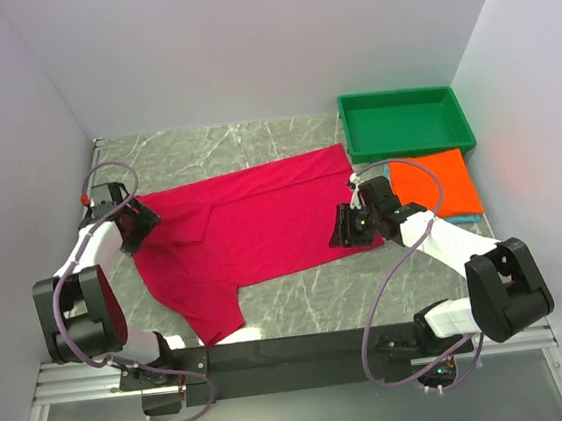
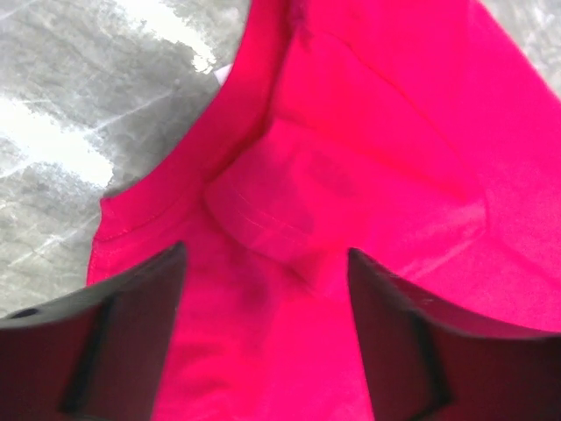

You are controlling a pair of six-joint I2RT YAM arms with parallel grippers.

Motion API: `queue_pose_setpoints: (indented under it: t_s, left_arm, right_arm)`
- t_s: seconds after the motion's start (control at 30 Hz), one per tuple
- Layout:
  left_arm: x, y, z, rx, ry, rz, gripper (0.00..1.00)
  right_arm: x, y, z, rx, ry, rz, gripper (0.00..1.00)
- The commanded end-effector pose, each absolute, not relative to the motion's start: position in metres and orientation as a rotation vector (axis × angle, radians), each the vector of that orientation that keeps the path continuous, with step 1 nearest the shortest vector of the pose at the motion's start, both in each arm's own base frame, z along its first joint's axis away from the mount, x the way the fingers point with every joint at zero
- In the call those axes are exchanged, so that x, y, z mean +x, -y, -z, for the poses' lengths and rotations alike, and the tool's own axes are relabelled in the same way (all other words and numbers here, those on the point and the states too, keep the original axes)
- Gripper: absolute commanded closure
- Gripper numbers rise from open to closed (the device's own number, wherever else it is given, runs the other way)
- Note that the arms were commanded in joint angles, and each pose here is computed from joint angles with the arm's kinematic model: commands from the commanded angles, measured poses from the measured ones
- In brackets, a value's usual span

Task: Fold and stack the t-shirts
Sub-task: Fold the tshirt

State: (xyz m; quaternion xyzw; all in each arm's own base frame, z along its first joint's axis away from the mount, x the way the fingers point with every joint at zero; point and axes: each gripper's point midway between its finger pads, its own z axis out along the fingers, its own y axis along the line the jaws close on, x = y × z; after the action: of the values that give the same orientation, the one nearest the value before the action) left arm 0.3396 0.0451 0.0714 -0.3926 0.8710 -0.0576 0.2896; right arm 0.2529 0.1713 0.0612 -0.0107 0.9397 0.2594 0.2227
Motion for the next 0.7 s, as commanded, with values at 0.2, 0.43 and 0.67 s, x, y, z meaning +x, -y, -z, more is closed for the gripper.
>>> queue_pose_setpoints:
  t_s: [0.2,0.43,0.67]
  left_arm:
    - [0.340,-0.054,-0.050,-1.016,-2.285,0.151,0.17]
    - [0.349,-0.068,-0.042,-1.021,-2.259,0.134,0.27]
    - [0.361,-0.071,-0.044,-1.018,-2.214,0.168,0.37]
  right_arm:
    - [0.255,-0.173,-0.070,-0.059,-2.537,-0.732,0.50]
    - [0.255,-0.173,-0.070,-0.059,-2.536,-0.732,0.50]
    - [0.254,-0.173,-0.069,-0.059,-2.538,-0.735,0.50]
